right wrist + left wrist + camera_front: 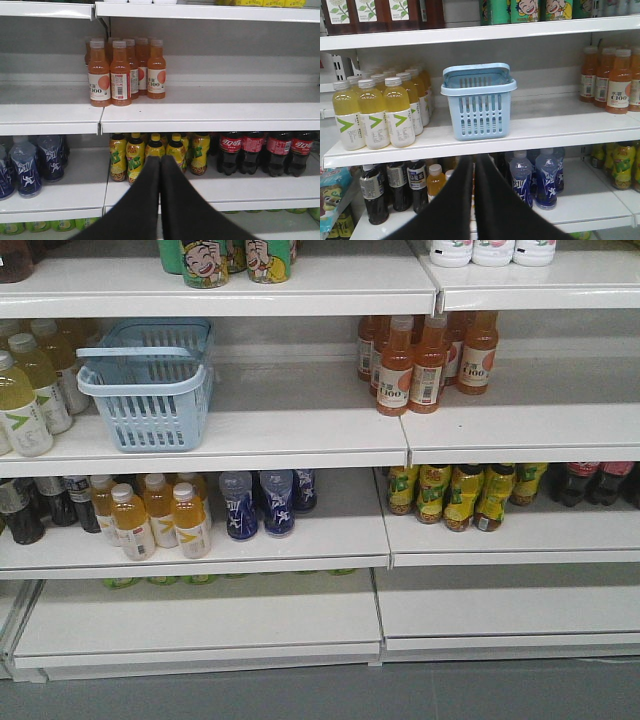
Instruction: Place coke in basket with both arms
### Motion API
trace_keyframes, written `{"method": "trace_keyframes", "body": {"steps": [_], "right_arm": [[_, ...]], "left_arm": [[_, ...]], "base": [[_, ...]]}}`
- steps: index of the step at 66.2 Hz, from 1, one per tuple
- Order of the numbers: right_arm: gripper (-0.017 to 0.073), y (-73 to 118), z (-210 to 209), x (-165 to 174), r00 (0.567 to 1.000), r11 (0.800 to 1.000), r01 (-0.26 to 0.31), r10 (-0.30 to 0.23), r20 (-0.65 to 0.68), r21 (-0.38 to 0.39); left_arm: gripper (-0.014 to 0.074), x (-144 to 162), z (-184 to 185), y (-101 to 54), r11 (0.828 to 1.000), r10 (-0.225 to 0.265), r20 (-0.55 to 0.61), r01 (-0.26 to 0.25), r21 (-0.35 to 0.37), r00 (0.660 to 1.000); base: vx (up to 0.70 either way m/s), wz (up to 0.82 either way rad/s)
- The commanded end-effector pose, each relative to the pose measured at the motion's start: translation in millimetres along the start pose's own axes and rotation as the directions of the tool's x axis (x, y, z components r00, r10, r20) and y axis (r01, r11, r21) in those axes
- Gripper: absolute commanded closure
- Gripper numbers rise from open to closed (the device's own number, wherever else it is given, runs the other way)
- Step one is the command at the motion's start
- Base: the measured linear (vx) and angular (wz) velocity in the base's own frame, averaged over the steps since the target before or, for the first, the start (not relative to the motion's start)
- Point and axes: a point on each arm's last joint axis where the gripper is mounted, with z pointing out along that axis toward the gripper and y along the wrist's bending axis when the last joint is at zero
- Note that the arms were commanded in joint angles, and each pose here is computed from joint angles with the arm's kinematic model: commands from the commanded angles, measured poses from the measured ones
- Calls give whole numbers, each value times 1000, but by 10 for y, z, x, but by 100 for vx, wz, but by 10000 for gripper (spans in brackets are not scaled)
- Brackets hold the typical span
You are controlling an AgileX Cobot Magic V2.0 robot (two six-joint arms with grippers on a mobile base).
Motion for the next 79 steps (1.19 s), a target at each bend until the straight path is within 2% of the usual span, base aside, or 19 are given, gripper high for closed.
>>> {"method": "trace_keyframes", "body": {"steps": [1, 79], "right_arm": [[568, 5, -5, -24, 997, 1000, 11, -10, 74, -3], [568, 5, -5, -24, 997, 1000, 11, -10, 74, -3]], "left_arm": [[600, -58, -16, -6, 1000, 0, 84, -1, 7, 996], [600, -58, -16, -6, 1000, 0, 84, -1, 7, 996]], "base": [[7, 1], [5, 1]]}}
